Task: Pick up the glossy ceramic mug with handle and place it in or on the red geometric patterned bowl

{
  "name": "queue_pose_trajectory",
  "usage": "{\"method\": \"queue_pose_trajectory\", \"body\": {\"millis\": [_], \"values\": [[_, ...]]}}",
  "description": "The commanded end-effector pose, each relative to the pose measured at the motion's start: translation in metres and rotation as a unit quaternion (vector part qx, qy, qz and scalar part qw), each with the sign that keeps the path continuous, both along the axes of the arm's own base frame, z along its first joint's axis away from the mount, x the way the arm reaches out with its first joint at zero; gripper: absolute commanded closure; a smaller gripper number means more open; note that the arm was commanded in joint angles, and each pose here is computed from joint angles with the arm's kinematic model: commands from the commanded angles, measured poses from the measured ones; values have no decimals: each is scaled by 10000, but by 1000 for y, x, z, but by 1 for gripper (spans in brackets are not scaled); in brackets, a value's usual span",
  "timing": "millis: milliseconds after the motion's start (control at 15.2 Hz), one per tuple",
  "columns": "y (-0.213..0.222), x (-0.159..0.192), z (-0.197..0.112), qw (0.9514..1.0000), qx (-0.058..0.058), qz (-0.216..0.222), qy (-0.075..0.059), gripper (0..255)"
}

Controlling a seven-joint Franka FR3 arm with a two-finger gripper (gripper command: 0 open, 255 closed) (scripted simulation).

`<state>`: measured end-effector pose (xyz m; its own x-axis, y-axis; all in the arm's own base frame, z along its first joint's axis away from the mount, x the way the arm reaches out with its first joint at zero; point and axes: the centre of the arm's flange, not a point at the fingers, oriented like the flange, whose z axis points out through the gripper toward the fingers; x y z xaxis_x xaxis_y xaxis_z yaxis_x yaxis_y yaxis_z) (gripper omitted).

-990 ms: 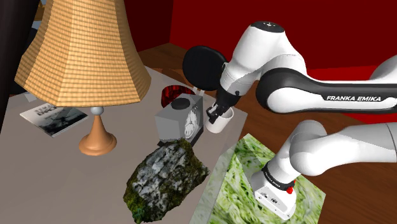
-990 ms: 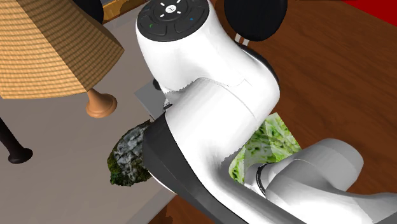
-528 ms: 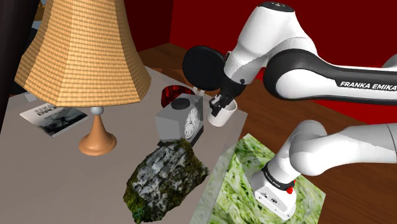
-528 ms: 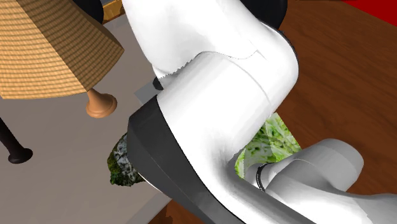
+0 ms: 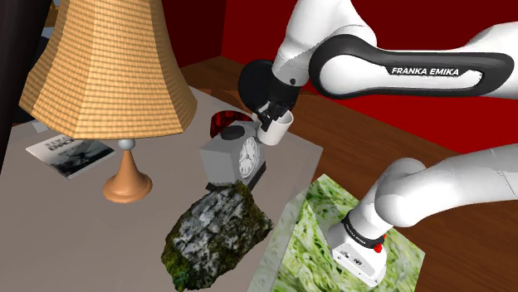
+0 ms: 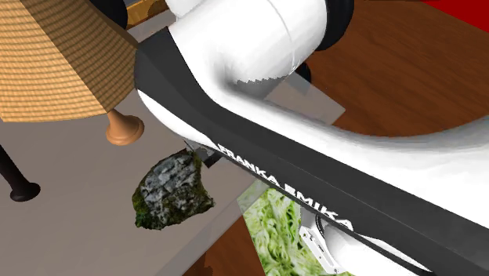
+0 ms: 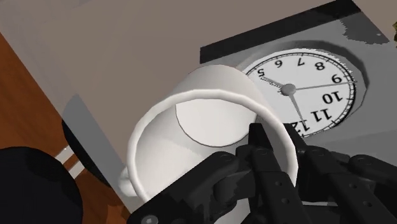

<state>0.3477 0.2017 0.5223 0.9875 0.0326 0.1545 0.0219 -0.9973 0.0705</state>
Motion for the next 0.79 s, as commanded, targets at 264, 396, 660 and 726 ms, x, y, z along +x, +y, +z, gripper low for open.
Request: {"method": "queue_pose_trajectory", "body": {"millis": [264,396,660,726], "values": [[-20,76,8,10000,-4,-1,6,255],[-25,102,10,10000,-4,-1,6,255],[-36,153,14,10000,-4,-1,6,255],[-38,166,15,10000,-4,-1,6,255]]}}
